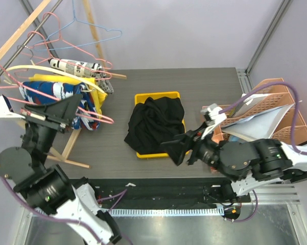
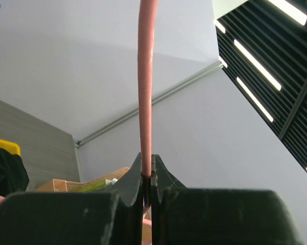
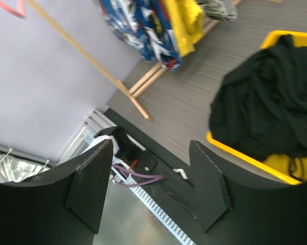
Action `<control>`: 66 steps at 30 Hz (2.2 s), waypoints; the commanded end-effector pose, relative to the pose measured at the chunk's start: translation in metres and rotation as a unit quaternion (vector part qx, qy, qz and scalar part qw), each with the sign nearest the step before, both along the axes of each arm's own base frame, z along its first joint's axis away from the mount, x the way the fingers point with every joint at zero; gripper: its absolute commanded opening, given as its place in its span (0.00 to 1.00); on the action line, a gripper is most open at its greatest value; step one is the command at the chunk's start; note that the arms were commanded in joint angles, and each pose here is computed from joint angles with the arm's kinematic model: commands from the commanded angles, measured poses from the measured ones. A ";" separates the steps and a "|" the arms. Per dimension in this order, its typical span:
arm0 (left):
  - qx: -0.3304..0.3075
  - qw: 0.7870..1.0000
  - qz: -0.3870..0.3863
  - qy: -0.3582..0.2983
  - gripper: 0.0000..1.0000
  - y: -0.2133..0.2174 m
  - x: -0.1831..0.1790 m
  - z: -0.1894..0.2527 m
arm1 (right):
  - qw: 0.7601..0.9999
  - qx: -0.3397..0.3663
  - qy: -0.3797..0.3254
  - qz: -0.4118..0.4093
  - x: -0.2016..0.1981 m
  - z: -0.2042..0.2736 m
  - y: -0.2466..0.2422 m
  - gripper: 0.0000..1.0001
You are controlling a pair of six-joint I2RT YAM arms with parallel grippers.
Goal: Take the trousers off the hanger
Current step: Hang the hanger back to the clothesline with the left arm
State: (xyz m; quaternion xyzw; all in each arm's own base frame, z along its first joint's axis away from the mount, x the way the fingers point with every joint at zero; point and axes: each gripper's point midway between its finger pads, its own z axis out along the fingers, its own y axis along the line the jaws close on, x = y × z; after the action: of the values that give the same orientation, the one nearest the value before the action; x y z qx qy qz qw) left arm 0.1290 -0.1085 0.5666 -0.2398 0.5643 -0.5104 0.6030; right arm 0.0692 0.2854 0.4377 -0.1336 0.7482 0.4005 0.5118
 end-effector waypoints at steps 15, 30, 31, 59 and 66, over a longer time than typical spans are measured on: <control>0.061 0.967 -0.246 0.022 0.00 -0.010 0.017 0.026 | 0.990 -0.128 -0.057 -0.023 0.008 -0.054 0.044 0.74; 0.031 0.897 -0.435 0.075 0.00 -0.054 -0.029 -0.053 | 0.990 -0.133 -0.032 0.011 0.034 -0.072 0.072 0.75; 0.031 0.893 -0.442 0.079 0.01 -0.055 -0.029 -0.060 | 0.990 -0.135 -0.030 0.017 0.035 -0.074 0.073 0.75; 0.269 0.949 0.063 0.152 0.00 0.058 0.057 -0.194 | 0.977 -0.193 0.028 0.081 0.124 -0.113 0.069 0.76; 0.155 0.974 0.109 0.125 0.00 0.068 0.091 -0.189 | 0.976 -0.199 0.018 0.083 0.128 -0.106 0.069 0.76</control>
State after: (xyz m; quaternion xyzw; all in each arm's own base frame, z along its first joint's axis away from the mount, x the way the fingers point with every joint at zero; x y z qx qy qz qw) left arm 0.1817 -0.0563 0.3414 -0.2164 0.7445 -0.2902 0.5610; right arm 0.1953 0.3527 0.3026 -0.2810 0.8292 0.2667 0.4029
